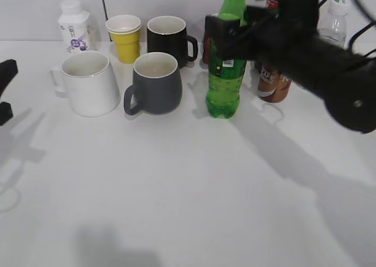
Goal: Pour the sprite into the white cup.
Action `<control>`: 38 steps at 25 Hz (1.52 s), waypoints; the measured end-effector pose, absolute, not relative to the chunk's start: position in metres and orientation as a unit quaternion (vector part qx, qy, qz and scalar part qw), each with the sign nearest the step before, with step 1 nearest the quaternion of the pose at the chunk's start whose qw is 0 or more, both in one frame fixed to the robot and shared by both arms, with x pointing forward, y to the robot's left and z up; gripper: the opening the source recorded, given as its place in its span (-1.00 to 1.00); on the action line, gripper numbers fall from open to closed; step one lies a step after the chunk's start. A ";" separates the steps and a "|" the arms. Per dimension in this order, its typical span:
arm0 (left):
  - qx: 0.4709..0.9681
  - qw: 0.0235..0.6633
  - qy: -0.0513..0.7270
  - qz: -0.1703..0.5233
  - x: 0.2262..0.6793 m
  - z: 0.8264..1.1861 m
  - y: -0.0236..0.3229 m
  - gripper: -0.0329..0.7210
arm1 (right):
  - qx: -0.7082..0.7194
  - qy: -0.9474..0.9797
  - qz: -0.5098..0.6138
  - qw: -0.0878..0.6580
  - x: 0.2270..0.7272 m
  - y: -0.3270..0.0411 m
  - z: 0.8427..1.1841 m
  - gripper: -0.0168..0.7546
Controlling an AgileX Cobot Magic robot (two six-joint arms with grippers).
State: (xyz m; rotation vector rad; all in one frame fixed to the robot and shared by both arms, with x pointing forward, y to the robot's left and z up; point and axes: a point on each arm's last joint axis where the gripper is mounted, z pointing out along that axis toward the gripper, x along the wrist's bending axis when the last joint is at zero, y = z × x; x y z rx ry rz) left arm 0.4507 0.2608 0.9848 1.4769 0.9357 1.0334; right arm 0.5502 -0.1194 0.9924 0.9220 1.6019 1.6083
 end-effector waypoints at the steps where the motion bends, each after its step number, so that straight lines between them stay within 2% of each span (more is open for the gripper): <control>1: 0.621 0.521 0.396 0.432 0.448 0.989 0.262 -0.23 | 0.348 0.614 0.619 0.345 0.547 -0.121 1.003 0.65; 4: 0.621 0.497 0.426 0.431 0.438 1.016 0.267 -0.23 | 0.340 0.617 0.617 0.352 0.533 -0.129 1.037 0.66; 7: 0.619 0.468 0.446 0.446 0.420 1.061 0.273 -0.20 | 0.326 0.631 0.606 0.358 0.510 -0.141 1.074 0.66; 11: 0.599 0.459 0.460 0.468 0.375 1.118 0.282 0.05 | 0.309 0.650 0.588 0.369 0.469 -0.160 1.118 0.66; 16: 0.592 0.426 0.516 0.449 0.317 1.126 0.300 0.51 | 0.340 0.700 0.525 0.344 0.410 -0.192 1.141 0.66; 18: 0.593 0.418 0.540 0.427 0.296 1.120 0.304 0.60 | 0.361 0.717 0.498 0.328 0.385 -0.209 1.144 0.66; 27: 0.614 0.364 0.603 0.357 0.233 1.086 0.315 0.65 | 0.433 0.781 0.389 0.224 0.283 -0.273 1.120 0.65; 31: 0.638 0.339 0.596 0.352 0.227 1.065 0.316 0.65 | 0.432 0.778 0.396 0.226 0.255 -0.290 1.089 0.65; 34: 0.637 0.364 0.574 0.365 0.226 1.061 0.314 0.64 | 0.429 0.776 0.401 0.230 0.248 -0.294 1.060 0.64; 38: 0.640 0.380 0.560 0.365 0.232 1.057 0.310 0.58 | 0.423 0.766 0.420 0.243 0.247 -0.296 1.052 0.60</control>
